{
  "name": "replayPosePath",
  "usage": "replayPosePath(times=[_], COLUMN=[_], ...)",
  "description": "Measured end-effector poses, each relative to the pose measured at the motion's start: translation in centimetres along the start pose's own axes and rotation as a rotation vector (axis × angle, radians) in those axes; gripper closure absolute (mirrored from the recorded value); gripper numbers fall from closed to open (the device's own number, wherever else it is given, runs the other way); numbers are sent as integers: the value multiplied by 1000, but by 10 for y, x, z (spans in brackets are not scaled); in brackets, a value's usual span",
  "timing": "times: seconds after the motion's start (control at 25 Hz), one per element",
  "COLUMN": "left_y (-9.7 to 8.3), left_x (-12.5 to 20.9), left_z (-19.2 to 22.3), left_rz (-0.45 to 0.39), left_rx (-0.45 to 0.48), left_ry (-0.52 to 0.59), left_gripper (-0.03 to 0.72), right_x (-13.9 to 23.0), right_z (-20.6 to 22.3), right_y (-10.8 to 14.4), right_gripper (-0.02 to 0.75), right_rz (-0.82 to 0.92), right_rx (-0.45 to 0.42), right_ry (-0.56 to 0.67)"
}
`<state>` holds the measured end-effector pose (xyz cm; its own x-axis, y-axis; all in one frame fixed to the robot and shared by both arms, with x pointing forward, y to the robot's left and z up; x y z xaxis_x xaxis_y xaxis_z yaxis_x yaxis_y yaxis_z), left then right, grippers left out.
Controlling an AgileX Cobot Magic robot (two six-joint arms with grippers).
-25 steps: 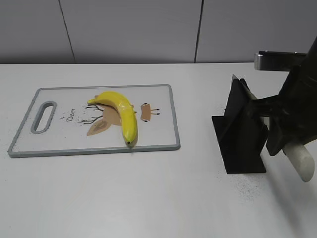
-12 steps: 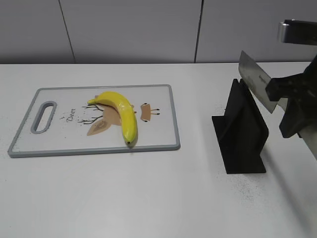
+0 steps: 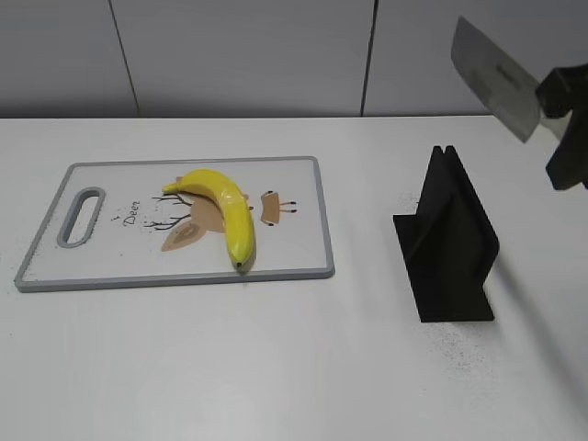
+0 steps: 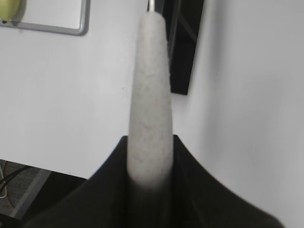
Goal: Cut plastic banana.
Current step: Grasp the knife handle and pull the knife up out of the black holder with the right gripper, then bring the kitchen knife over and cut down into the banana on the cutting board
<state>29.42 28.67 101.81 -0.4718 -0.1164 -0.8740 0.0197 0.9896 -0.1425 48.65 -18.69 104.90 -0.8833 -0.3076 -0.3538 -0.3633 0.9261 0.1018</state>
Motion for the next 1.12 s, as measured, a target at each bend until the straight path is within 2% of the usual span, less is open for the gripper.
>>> replayPosePath(times=[0.16,0.28,0.48,0.72,0.88,0.96,1.12], left_y=[-3,-4,-6,-23,-32,-36,-44], left_x=[-32,-54,-87,-124,-148,-159,-178], left_z=[-6,-1,26,71,107,124,159], left_rz=[0,12,101,184,244,295,455], left_rx=[7,4,-3,96,160,194,288], left_ry=[-121,-138,-60,57,145,197,302], left_gripper=[208,208,204,175,160,157,155], right_x=[-24,-51,-95,-131,-146,-152,-162], right_z=[-19,-22,-17,17,39,49,72], right_y=[0,1,1,-1,3,7,14], right_gripper=[552,552,552,552,552,552,552], right_rz=[-145,-231,-352,-553,-717,-800,-973], right_rx=[15,26,37,42,10,-19,-73], right_ry=[-55,-87,-124,-94,-83,-85,-90])
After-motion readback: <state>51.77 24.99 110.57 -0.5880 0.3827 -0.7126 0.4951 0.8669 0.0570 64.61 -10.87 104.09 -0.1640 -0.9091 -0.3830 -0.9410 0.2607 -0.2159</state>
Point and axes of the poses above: a point on each arm's last joint axis where the gripper is mounted, z pointing out along that axis toward the gripper, y along the wrist's bending axis when the last joint is at zero, x = y × z, the point moved 7 cm from there along z, pointing out along that axis toward the gripper, and after that the axes turned 14 degrees about -z, right-handed, at the moved point
